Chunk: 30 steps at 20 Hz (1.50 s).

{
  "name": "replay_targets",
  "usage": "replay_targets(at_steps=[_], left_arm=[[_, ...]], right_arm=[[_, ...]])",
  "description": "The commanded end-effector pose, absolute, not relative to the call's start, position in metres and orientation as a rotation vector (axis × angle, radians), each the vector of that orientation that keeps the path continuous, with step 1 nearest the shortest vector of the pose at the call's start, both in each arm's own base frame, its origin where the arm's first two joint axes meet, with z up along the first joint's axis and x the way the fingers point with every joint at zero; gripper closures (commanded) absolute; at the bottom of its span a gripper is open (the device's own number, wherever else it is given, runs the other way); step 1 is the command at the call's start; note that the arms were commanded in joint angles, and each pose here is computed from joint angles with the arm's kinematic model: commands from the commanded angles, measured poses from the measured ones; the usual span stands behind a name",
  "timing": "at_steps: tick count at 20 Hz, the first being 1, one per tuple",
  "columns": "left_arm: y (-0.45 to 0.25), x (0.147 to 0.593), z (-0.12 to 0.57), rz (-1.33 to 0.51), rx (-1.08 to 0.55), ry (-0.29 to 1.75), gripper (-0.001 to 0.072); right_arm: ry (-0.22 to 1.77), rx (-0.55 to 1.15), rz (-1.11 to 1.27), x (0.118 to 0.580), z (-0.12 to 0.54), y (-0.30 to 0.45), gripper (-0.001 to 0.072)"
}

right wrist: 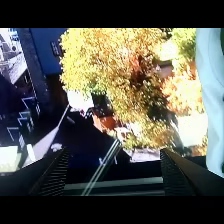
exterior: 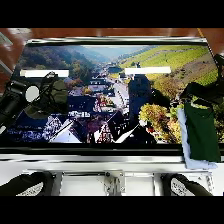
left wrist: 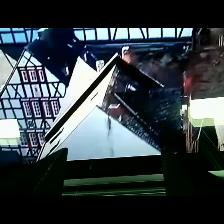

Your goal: Fold the shirts.

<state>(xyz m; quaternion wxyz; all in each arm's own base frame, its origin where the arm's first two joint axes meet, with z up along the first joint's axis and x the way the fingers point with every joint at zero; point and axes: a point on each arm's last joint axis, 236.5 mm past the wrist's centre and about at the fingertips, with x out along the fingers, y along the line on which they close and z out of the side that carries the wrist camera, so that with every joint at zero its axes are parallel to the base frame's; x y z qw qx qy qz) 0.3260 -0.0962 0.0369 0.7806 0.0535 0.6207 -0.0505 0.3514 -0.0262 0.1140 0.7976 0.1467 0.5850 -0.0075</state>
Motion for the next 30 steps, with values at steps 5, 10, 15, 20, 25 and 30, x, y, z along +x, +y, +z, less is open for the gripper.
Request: replay_targets(at_steps=[5,10,15,20,25,30], left_arm=[[-0.096,0.326,0.037,-0.108,0.115,1.341,0.0052],[-0.096,0.326,0.037,-0.108,0.115,1.341,0.0052],[-0.096,0.326,0.037,-0.108,0.115,1.34,0.0052],[-0.117,0.377,0.045,-0.156,0.069,1.135,0.0052],[-0.136,0.397,0.05,-0.2,0.009,1.052,0.0052],[-0.124,0.409,0.055,-0.173,0.024,1.006,0.0072]], right_arm=[[1.235,0.315,-0.02,0.356,0.115,-0.027,0.0018],[1.163,0.312,-0.03,0.372,0.121,-0.032,0.0018],[1.109,0.311,-0.035,0.384,0.125,-0.034,0.0019],[1.271,0.291,0.012,0.357,0.092,-0.026,0.0018],[1.314,0.311,0.024,0.351,0.048,-0.021,0.0018],[1.185,0.309,0.012,0.379,0.05,-0.026,0.0018]])
